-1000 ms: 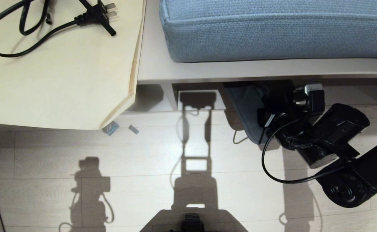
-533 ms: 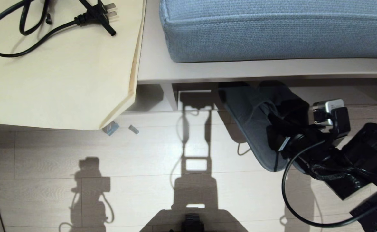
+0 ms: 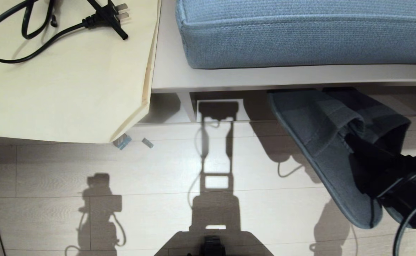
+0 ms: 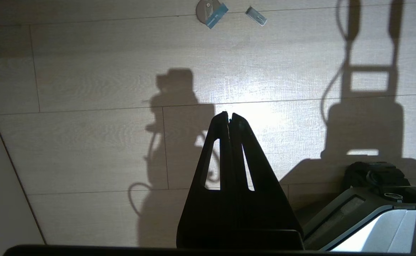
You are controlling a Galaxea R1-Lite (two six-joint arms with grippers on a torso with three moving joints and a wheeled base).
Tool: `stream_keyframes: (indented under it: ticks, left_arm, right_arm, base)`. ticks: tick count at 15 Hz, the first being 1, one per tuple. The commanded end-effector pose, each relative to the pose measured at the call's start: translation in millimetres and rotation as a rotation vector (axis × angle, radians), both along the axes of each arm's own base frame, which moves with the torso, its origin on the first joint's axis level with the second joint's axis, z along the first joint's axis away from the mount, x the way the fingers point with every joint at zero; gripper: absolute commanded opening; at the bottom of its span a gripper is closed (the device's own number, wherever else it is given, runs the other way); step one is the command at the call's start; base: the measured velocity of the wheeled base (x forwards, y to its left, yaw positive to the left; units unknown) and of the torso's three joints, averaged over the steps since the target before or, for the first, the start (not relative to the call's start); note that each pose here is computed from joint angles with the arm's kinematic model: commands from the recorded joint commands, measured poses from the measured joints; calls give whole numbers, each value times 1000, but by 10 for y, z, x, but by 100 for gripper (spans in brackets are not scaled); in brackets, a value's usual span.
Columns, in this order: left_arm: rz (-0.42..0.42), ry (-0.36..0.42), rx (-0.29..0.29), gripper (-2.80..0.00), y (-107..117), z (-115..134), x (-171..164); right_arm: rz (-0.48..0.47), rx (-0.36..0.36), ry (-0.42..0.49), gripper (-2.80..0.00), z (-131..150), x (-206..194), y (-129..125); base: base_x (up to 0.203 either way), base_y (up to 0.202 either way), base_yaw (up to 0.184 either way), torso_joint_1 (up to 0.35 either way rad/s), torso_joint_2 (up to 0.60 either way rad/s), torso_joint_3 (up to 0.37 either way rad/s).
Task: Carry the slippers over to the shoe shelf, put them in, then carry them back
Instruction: Place the slippers on the floor
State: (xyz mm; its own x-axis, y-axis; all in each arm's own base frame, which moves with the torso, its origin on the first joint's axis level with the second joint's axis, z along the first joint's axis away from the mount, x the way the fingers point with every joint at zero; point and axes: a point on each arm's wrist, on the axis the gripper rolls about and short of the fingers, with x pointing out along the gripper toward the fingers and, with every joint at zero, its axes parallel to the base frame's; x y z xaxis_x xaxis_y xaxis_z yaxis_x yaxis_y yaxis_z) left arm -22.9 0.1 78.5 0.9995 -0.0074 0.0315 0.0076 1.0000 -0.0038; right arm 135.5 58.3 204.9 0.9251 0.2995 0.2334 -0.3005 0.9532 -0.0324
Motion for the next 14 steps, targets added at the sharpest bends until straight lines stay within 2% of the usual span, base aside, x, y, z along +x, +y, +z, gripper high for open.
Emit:
stream_keyframes:
  ticks: [1, 5, 14]
  left_arm:
    - [0, 8, 1, -280, 0, -21, 7]
    - [0, 10, -1, -280, 0, -22, 7]
    - [-4, 13, 24, -280, -1, -25, 7]
  right_arm:
    - [3, 37, -78, -280, 204, -504, -225]
    - [-26, 44, -53, -280, 256, -912, -427]
    - [-338, 41, -102, -280, 162, -1210, -593]
  base:
    - [0, 0, 0, 0, 0, 0]
    - [0, 0, 0, 0, 0, 0]
    - [0, 0, 0, 0, 0, 0]
